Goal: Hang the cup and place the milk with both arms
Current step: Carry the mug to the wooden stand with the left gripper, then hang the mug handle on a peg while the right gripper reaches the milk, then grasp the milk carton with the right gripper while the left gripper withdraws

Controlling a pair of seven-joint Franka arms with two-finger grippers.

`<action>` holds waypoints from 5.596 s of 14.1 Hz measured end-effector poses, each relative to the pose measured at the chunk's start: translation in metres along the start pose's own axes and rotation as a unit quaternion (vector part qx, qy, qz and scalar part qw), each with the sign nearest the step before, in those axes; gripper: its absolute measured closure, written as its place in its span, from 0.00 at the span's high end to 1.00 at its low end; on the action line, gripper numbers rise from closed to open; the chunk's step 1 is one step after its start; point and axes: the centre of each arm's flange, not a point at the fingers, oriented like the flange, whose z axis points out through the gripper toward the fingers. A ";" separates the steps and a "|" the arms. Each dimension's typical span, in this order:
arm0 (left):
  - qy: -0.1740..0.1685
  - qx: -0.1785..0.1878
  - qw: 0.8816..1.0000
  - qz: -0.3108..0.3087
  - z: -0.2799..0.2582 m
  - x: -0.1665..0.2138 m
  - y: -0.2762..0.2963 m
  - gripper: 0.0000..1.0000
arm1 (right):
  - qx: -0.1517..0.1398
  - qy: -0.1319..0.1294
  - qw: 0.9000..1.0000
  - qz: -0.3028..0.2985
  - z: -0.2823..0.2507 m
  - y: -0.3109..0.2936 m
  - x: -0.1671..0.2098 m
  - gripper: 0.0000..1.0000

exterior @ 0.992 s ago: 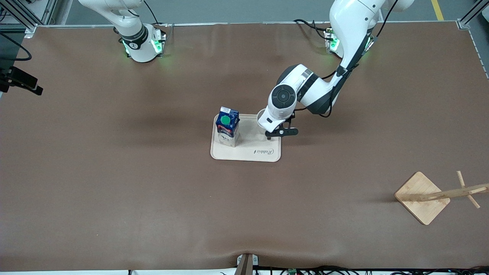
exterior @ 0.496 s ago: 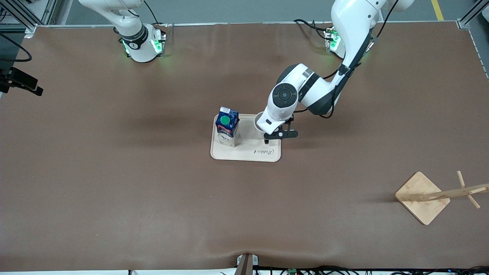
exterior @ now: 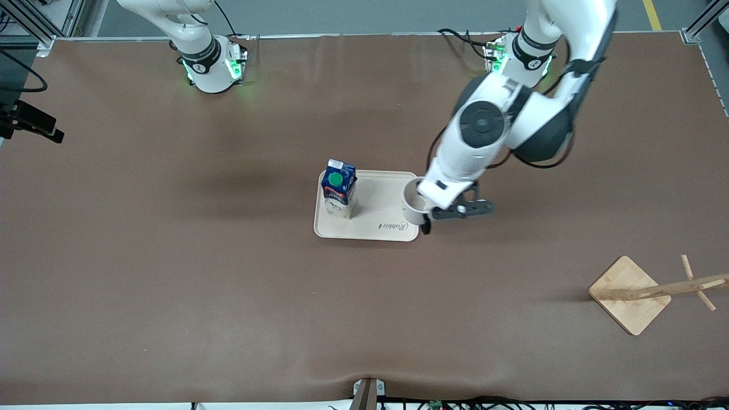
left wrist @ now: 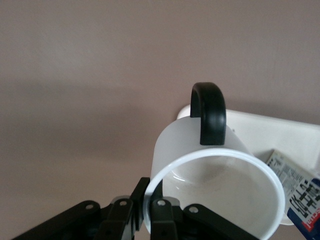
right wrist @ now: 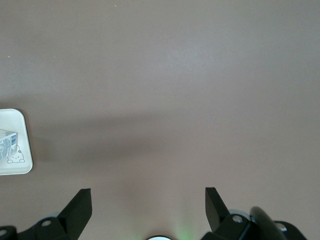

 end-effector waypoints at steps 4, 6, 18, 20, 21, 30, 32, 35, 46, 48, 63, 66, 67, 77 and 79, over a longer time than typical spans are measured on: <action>0.028 -0.006 0.999 0.020 -0.061 0.049 -0.102 0.07 | 0.000 0.000 1.000 -0.001 0.000 -0.001 0.000 1.00; 0.040 -0.005 0.999 0.018 -0.082 0.065 -0.158 0.07 | 0.000 -0.001 1.000 -0.003 0.001 -0.004 0.001 1.00; 0.103 -0.024 0.985 -0.140 -0.108 0.115 -0.313 0.07 | -0.006 -0.069 0.998 -0.009 0.083 -0.014 0.050 1.00; 0.101 -0.027 0.980 -0.167 -0.105 0.117 -0.322 0.07 | -0.007 -0.075 0.997 -0.014 0.090 -0.020 0.054 1.00; 0.100 -0.027 0.979 -0.177 -0.102 0.119 -0.329 0.07 | -0.005 -0.074 0.997 -0.021 0.090 -0.028 0.054 1.00; 0.115 -0.034 0.966 -0.231 -0.094 0.137 -0.384 0.07 | 0.040 -0.081 0.995 -0.048 0.088 -0.070 0.052 1.00; 0.115 -0.035 0.963 -0.239 -0.091 0.140 -0.396 0.07 | 0.039 -0.097 0.993 -0.060 0.095 -0.084 0.050 1.00; 0.114 -0.035 0.963 -0.243 -0.085 0.142 -0.402 0.07 | 0.037 -0.104 0.991 -0.082 0.102 -0.114 0.048 1.00; 0.112 -0.032 0.959 -0.259 -0.072 0.145 -0.450 0.07 | 0.038 -0.092 0.994 0.048 0.146 -0.303 0.010 1.00; 0.110 -0.033 0.959 -0.260 -0.067 0.147 -0.452 0.07 | 0.037 -0.081 0.993 0.079 0.163 -0.349 -0.003 1.00; 0.090 -0.034 0.975 -0.200 -0.092 0.137 -0.371 1.00 | 0.037 -0.051 0.984 0.165 0.260 -0.479 -0.044 1.00; 0.076 -0.028 0.980 -0.182 -0.115 0.119 -0.348 1.00 | 0.033 -0.051 0.985 0.162 0.276 -0.491 -0.050 1.00; 0.070 -0.026 0.981 -0.177 -0.122 0.113 -0.341 1.00 | 0.030 -0.051 0.985 0.160 0.280 -0.493 -0.051 1.00; 0.044 -0.002 0.993 -0.112 -0.182 0.044 -0.266 1.00 | 0.006 -0.052 0.988 0.143 0.310 -0.506 -0.063 0.81; 0.047 0.002 0.996 -0.072 -0.185 0.036 -0.256 1.00 | 0.007 -0.052 0.988 0.144 0.307 -0.506 -0.062 0.72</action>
